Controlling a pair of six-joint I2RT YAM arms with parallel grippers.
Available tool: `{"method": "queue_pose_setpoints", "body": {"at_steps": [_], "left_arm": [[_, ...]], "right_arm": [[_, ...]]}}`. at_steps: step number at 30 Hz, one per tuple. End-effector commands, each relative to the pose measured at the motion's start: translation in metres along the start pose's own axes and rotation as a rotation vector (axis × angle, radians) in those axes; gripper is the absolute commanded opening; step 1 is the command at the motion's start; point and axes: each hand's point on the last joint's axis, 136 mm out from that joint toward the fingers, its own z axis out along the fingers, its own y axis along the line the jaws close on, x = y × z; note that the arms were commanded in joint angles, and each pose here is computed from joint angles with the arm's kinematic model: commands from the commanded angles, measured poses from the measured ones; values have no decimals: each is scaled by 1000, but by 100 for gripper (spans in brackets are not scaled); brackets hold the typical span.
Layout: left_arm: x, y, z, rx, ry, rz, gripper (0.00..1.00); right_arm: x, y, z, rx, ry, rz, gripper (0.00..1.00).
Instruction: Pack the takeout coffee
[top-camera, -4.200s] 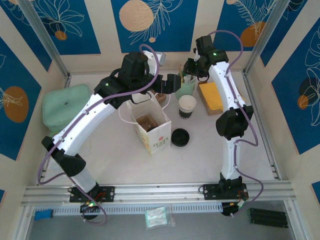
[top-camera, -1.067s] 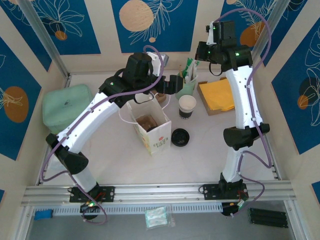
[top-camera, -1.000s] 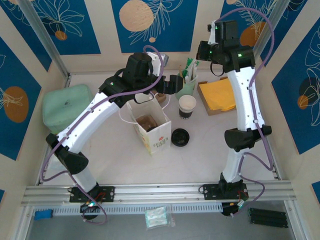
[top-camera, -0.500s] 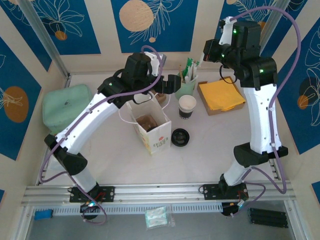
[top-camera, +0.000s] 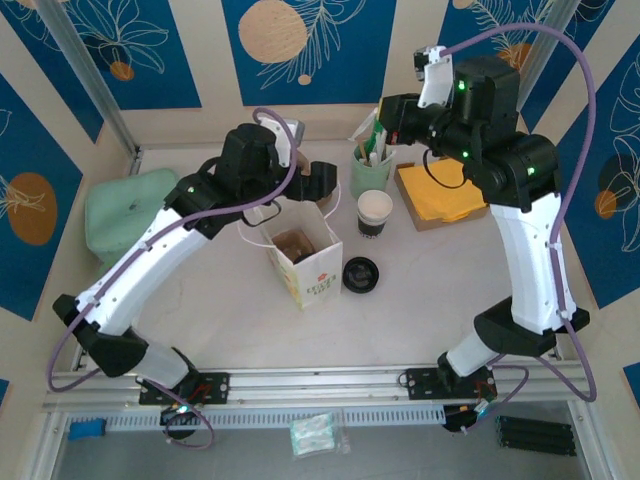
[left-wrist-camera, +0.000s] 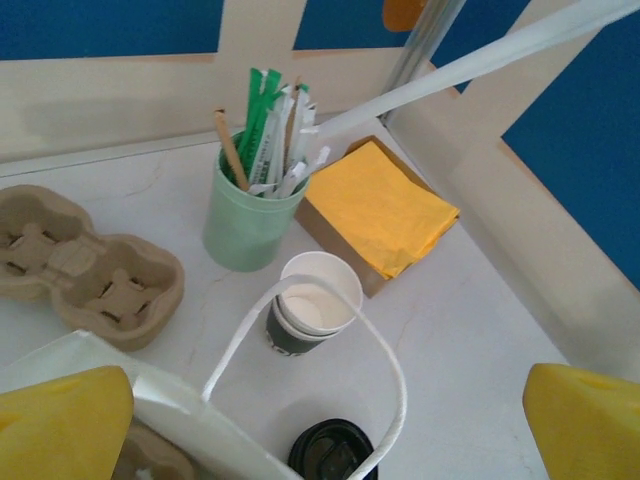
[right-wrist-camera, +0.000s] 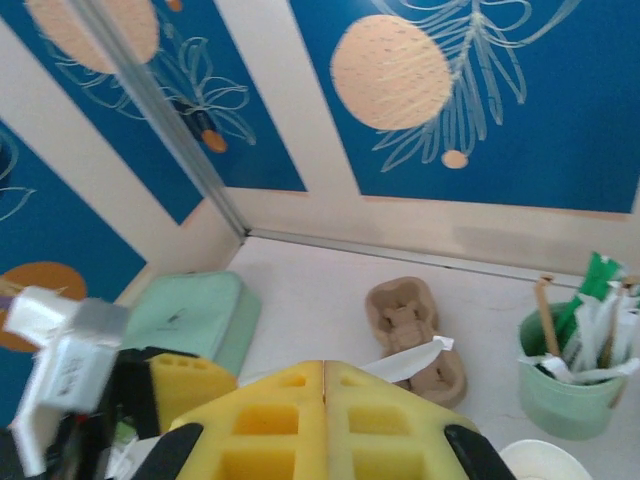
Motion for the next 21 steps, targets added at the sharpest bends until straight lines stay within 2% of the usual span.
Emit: {"method": "queue_pose_setpoints", "body": {"at_steps": [1, 6, 12, 21], "left_arm": [[-3, 11, -19, -55, -45, -1, 99], [5, 33, -35, -138, -76, -34, 99], [9, 61, -65, -253, -166, -85, 100], [13, 73, -84, -290, -203, -101, 100]], "right_arm": [[-9, 25, -18, -68, -49, -17, 0], [-5, 54, -25, -141, -48, -43, 0], [5, 75, -27, -201, -23, -51, 0], [29, 104, -25, -284, 54, -49, 0]]}}
